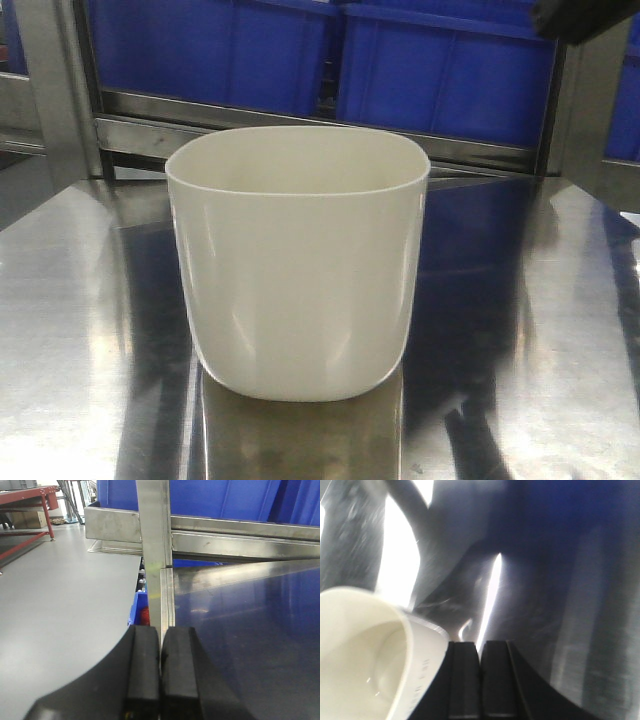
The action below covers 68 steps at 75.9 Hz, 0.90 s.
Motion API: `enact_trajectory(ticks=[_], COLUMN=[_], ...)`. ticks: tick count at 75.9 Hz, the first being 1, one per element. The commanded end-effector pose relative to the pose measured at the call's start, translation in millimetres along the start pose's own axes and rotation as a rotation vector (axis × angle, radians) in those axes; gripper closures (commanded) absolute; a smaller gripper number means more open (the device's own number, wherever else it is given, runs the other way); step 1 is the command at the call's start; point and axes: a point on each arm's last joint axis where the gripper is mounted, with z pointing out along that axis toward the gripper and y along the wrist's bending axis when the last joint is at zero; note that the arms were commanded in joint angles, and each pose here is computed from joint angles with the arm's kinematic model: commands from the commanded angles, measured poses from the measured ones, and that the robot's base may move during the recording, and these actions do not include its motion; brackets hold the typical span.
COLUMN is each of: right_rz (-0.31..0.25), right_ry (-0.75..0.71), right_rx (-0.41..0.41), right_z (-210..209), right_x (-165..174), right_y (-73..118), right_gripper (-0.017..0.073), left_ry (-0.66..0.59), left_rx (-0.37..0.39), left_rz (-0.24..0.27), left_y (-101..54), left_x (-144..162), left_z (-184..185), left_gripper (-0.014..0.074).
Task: Move white bin to right shelf second layer
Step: 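Lower the right gripper into the white bin's rim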
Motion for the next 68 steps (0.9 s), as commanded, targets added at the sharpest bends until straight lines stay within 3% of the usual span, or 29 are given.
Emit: enact_trajectory(ticks=[1, 17, 22, 31, 37, 68], right_rz=[-0.039, -0.092, -0.097, -0.097, -0.097, -0.127], right_ry=[-0.035, 0.005, 0.005, 0.008, 0.012, 0.039], right_rx=[-0.055, -0.103, -0.108, -0.107, -0.107, -0.134], right_z=[0, 13, 13, 13, 13, 9], right_x=[-10, -3, -2, -2, -2, -17], right_y=[18.1, 38.6, 40.4, 40.3, 40.3, 55.4], right_gripper=[0.0507, 0.0468, 0.0396, 0.016, 0.0069, 0.0061], left_ry=[-0.065, -0.065, -0.065, -0.065, -0.065, -0.065], left_rx=[0.0, 0.0, 0.0, 0.0, 0.0, 0.0], left_rz=[-0.005, -0.005, -0.005, -0.005, -0.005, -0.005], left_y=[-0.3, -0.3, -0.3, -0.3, -0.3, -0.3], left_x=[4, 4, 4, 4, 4, 4], left_z=[1, 1, 1, 1, 1, 1], left_gripper=[0.0509, 0.0509, 0.0509, 0.0509, 0.0509, 0.0509])
